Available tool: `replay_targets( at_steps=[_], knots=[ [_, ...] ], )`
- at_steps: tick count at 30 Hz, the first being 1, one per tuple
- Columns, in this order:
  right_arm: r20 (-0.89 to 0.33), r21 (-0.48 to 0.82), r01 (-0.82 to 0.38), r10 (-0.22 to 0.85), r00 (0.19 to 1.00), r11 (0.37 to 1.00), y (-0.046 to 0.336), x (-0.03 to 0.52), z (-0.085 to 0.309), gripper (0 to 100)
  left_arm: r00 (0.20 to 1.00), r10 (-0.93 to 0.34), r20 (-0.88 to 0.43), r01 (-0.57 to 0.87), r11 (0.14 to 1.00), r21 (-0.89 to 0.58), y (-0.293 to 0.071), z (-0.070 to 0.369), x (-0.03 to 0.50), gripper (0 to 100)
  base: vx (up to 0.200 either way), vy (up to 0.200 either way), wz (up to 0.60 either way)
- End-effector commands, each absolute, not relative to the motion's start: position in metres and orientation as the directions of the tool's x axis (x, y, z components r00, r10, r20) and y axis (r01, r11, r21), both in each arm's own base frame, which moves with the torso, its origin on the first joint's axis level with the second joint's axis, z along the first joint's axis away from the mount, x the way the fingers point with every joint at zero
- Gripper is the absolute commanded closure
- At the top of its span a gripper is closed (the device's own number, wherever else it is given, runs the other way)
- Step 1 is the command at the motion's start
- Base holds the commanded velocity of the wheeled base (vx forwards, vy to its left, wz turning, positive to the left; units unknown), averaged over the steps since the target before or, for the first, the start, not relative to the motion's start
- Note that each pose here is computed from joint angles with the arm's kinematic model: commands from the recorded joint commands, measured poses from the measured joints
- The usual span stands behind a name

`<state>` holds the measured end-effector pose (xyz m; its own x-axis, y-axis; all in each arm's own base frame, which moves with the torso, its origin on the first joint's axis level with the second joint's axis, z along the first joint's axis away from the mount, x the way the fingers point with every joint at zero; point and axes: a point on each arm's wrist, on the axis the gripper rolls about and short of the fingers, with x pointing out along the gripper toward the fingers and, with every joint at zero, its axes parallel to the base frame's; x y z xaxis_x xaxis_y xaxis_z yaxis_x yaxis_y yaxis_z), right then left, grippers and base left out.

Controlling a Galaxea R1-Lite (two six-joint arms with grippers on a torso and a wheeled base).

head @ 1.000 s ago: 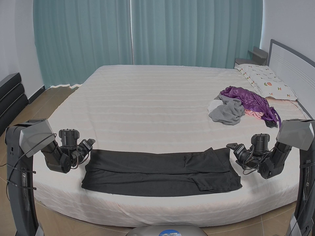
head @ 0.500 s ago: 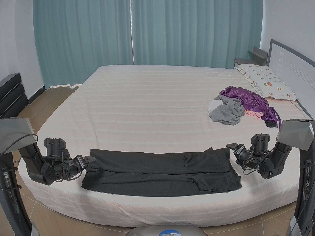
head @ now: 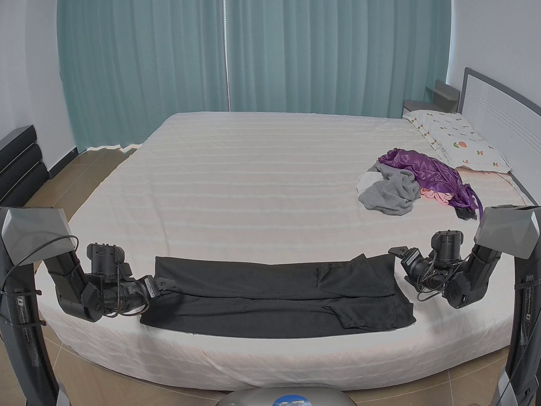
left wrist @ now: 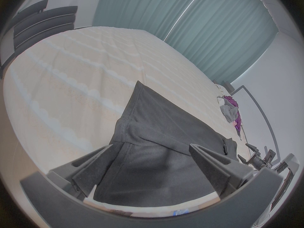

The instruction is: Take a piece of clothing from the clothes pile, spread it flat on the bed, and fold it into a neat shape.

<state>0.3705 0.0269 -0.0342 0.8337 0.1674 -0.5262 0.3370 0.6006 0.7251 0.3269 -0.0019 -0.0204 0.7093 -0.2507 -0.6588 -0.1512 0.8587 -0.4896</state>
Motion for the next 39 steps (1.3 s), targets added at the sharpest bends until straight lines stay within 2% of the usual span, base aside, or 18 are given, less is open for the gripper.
replay_targets(
  at_steps=[1, 8, 9, 26, 38, 39],
  knots=[
    [-0.526, 0.725, 0.337, 0.167, 0.834, 0.601, 0.027, 0.37, -0.034, 0, 0.706, -0.243, -0.665, -0.158, 0.861, -0.483, -0.002, -0.032, 0.338, 0, 0.0, 0.0, 0.0],
    [-0.526, 0.725, 0.337, 0.169, 0.833, 0.601, 0.027, 0.37, -0.034, 0, 0.715, -0.193, -0.672, -0.181, 0.877, -0.445, -0.001, -0.042, 0.349, 0, 0.0, 0.0, 0.0],
    [-0.526, 0.725, 0.337, 0.169, 0.833, 0.601, 0.027, 0.37, -0.034, 0, 0.714, -0.193, -0.673, -0.183, 0.876, -0.446, -0.001, -0.042, 0.349, 100, 0.0, 0.0, 0.0],
    [-0.526, 0.725, 0.337, 0.167, 0.834, 0.601, 0.027, 0.37, -0.034, 0, 0.735, -0.13, -0.665, -0.237, 0.87, -0.432, 0.014, -0.037, 0.348, 100, 0.0, 0.0, 0.0],
    [-0.53, 0.722, 0.34, 0.167, 0.831, 0.602, 0.027, 0.37, -0.035, 0, 0.742, -0.133, -0.657, -0.228, 0.872, -0.434, 0.007, -0.036, 0.352, 100, 0.0, 0.0, 0.0],
    [-0.53, 0.722, 0.339, 0.167, 0.831, 0.603, 0.027, 0.37, -0.035, 0, 0.746, -0.133, -0.652, -0.231, 0.867, -0.441, 0.007, -0.035, 0.352, 0, 0.0, 0.0, 0.0]
  ],
)
